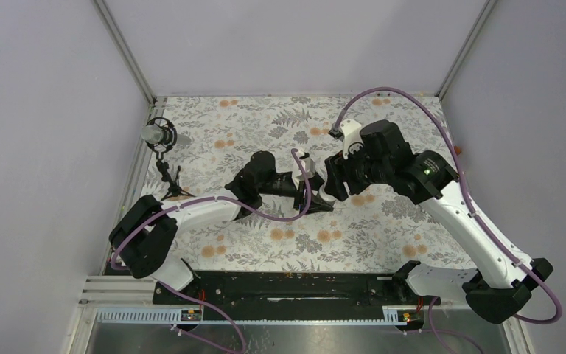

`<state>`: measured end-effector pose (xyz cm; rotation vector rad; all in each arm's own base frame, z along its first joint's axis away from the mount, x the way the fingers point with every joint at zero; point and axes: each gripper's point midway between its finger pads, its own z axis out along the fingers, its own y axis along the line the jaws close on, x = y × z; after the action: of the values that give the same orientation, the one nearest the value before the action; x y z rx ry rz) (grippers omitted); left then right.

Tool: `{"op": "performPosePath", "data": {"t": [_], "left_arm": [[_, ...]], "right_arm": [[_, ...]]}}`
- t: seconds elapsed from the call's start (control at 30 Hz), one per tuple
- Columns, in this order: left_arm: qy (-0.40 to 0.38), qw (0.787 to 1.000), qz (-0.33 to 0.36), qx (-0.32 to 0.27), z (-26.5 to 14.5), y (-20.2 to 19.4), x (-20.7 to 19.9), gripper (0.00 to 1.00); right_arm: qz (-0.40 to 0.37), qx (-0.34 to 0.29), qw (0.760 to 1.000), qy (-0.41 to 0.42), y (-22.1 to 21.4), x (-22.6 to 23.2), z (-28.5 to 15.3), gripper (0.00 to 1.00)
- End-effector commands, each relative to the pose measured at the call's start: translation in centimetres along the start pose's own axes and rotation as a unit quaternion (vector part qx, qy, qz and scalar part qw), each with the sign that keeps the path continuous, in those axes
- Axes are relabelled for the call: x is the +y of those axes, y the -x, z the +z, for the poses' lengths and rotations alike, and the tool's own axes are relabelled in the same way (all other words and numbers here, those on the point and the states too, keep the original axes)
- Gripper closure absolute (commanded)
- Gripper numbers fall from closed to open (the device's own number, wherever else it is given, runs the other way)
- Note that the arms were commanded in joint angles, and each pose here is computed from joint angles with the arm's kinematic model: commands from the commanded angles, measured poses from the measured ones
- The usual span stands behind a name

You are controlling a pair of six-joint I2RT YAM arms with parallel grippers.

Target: Sort the pills into containers

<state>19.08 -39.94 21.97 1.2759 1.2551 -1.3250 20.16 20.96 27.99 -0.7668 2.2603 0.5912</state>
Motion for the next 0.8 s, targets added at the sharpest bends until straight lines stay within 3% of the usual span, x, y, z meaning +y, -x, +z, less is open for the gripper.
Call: {"op": "performPosePath", "data": {"t": [0.0, 0.07, 0.27, 0.43, 0.6, 0.7, 0.77], "left_arm": [[-0.045, 0.996, 0.059, -0.040, -0.4, 3.3, -1.7, 1.00], [-0.046, 0.996, 0.059, -0.040, -0.4, 3.3, -1.8, 1.00], [-0.038, 0.997, 0.058, -0.043, -0.4, 3.7, -1.5, 1.00], [-0.014, 0.998, 0.047, -0.051, -0.4, 4.4, -0.5, 1.00], [0.025, 0.998, 0.034, -0.047, -0.4, 4.3, 1.0, 1.00], [0.047, 0.998, 0.028, -0.040, -0.4, 4.0, 1.8, 1.00], [0.055, 0.998, 0.024, -0.035, -0.4, 3.6, 2.2, 1.00]], "right_arm": [[-0.042, 0.009, 0.999, 0.023, 0.0, 0.6, -0.2, 0.33], [-0.042, 0.012, 0.999, 0.028, 0.1, 0.7, 0.2, 0.35], [-0.027, 0.026, 0.999, 0.036, -0.1, 0.8, 1.7, 0.54], [0.025, 0.011, 1.000, 0.013, 0.3, 0.3, 2.9, 0.68], [0.088, -0.011, 0.995, -0.055, 0.2, -1.4, 4.2, 0.69], [0.146, -0.032, 0.980, -0.134, 0.5, -3.5, 4.3, 0.72], [0.183, -0.046, 0.968, -0.165, 0.6, -4.4, 4.1, 0.66]]}}
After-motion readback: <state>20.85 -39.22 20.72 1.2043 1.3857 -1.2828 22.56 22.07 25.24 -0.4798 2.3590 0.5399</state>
